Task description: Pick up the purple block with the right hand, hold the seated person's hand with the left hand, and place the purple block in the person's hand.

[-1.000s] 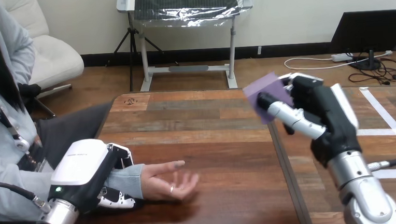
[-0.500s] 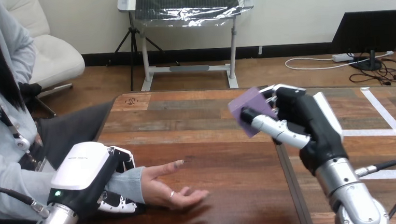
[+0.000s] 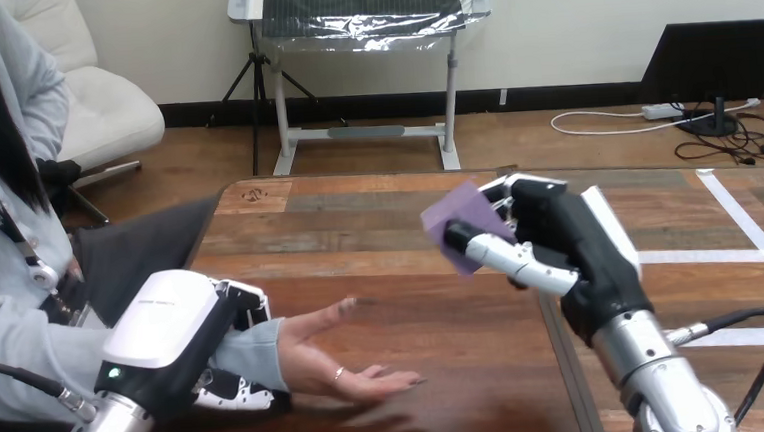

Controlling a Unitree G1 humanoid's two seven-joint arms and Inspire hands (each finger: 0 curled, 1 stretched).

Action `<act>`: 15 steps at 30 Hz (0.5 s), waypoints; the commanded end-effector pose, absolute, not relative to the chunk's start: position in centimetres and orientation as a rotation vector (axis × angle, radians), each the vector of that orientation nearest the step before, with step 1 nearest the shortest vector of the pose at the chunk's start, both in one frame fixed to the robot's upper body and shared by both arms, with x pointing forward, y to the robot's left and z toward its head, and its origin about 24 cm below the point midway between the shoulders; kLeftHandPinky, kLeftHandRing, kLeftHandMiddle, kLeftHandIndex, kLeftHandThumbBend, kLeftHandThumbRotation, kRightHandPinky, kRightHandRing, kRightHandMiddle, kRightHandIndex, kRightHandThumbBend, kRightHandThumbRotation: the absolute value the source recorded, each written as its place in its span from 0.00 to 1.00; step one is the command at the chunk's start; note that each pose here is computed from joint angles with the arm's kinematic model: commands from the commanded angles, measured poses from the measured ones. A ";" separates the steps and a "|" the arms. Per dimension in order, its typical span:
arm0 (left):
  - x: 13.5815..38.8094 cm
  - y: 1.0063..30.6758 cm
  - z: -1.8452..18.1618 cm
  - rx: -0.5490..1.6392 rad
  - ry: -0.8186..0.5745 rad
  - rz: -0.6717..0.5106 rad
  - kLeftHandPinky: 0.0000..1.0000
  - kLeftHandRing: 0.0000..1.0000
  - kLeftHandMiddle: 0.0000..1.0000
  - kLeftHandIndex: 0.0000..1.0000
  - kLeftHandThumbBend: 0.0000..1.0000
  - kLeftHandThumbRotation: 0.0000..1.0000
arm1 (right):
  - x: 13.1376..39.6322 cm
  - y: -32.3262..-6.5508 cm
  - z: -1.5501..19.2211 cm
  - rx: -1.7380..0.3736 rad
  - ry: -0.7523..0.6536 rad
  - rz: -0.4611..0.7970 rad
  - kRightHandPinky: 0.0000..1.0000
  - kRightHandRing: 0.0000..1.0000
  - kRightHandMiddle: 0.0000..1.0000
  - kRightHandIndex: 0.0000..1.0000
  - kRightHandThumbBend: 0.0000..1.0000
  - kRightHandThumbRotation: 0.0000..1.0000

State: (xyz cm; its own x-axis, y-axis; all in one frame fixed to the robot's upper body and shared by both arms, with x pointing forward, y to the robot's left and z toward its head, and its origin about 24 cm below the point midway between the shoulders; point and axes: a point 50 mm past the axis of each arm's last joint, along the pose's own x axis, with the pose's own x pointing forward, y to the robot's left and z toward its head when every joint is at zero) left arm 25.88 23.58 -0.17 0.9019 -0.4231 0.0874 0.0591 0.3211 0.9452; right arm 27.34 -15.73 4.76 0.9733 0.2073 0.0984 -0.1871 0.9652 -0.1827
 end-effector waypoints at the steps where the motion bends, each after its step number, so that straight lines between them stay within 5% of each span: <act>1: 28.2 21.6 4.3 1.133 -0.582 -0.259 0.23 0.23 0.26 0.28 0.87 0.21 | 27.7 -14.7 5.6 -0.167 -0.166 0.241 0.01 0.06 0.11 0.15 0.27 0.30; 15: 28.3 20.7 6.4 1.082 -0.650 -0.255 0.23 0.23 0.26 0.28 0.89 0.20 | 26.7 -12.8 5.0 -0.118 -0.125 0.295 0.01 0.05 0.10 0.14 0.27 0.32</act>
State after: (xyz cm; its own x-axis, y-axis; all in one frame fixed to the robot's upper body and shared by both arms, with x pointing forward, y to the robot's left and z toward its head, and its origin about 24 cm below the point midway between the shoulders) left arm 26.24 22.33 1.27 0.8740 -0.4657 0.1390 0.0431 0.3591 0.9323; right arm 26.39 -14.21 3.20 0.9655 0.2591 0.0250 -0.2535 0.9576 -0.1366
